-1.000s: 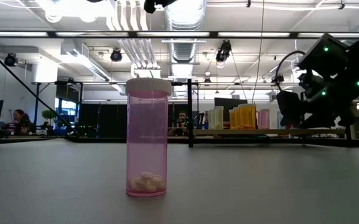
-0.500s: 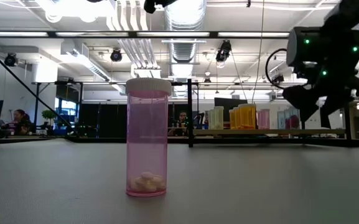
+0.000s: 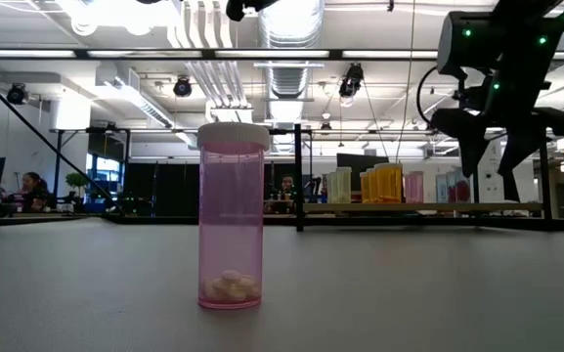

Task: Pick and place medicine bottles onto shelf by color
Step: Put the pink medicine bottle on the shelf aligned with the other medicine bottle

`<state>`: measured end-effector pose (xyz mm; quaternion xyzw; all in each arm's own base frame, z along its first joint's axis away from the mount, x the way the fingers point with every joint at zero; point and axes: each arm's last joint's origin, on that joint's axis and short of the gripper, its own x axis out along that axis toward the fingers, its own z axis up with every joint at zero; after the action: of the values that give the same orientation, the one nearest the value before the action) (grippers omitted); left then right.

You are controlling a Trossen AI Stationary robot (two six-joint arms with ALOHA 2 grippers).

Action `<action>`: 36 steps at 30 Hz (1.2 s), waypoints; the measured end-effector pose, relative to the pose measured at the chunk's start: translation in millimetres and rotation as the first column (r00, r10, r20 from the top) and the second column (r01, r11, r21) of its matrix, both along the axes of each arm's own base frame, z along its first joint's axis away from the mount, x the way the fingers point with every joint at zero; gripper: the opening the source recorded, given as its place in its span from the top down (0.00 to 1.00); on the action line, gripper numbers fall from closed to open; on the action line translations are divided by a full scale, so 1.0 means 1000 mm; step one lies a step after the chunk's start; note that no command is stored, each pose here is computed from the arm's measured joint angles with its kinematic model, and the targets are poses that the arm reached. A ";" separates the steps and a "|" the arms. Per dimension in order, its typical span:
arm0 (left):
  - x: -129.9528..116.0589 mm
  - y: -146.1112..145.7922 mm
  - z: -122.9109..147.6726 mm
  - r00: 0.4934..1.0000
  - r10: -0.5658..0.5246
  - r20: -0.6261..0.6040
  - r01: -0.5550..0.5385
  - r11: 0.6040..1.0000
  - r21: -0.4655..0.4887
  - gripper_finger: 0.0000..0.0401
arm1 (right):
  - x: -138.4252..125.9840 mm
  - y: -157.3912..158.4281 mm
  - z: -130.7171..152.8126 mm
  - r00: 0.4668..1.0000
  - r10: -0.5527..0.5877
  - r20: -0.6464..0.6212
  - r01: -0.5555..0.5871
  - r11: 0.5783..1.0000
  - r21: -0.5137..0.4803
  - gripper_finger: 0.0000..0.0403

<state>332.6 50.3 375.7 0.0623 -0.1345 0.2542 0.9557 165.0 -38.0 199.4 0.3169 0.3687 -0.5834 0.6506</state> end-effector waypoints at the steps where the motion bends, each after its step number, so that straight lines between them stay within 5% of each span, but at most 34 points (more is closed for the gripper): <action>1: 0.000 0.000 0.000 1.000 0.000 0.000 0.000 1.000 0.000 0.46 | 0.000 0.001 0.001 1.000 -0.015 0.007 0.015 1.000 0.021 0.32; 13: 0.004 -0.001 -0.017 0.986 -0.014 -0.167 0.006 0.999 -0.047 0.46 | 0.013 0.004 0.032 0.993 -0.006 0.120 -0.020 0.978 0.208 0.32; 22: 0.005 -0.004 -0.038 0.977 -0.108 -0.182 0.023 0.911 -0.412 0.46 | 0.030 0.006 0.086 0.944 0.201 0.263 -0.258 0.945 0.202 0.33; 27: 0.005 -0.019 -0.052 0.957 -0.216 -0.193 0.056 0.793 -0.607 0.46 | 0.035 0.013 0.111 0.867 0.401 0.297 -0.458 0.876 0.152 0.33; 36: 0.004 -0.073 -0.058 0.921 -0.358 -0.156 0.136 0.669 -0.731 0.46 | 0.048 0.053 0.121 0.636 0.697 0.330 -0.740 0.672 0.006 0.33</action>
<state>336.7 -23.0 317.3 -0.2920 0.1057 0.1409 0.9401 212.6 14.6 320.1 0.2735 0.4009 -0.1926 0.8529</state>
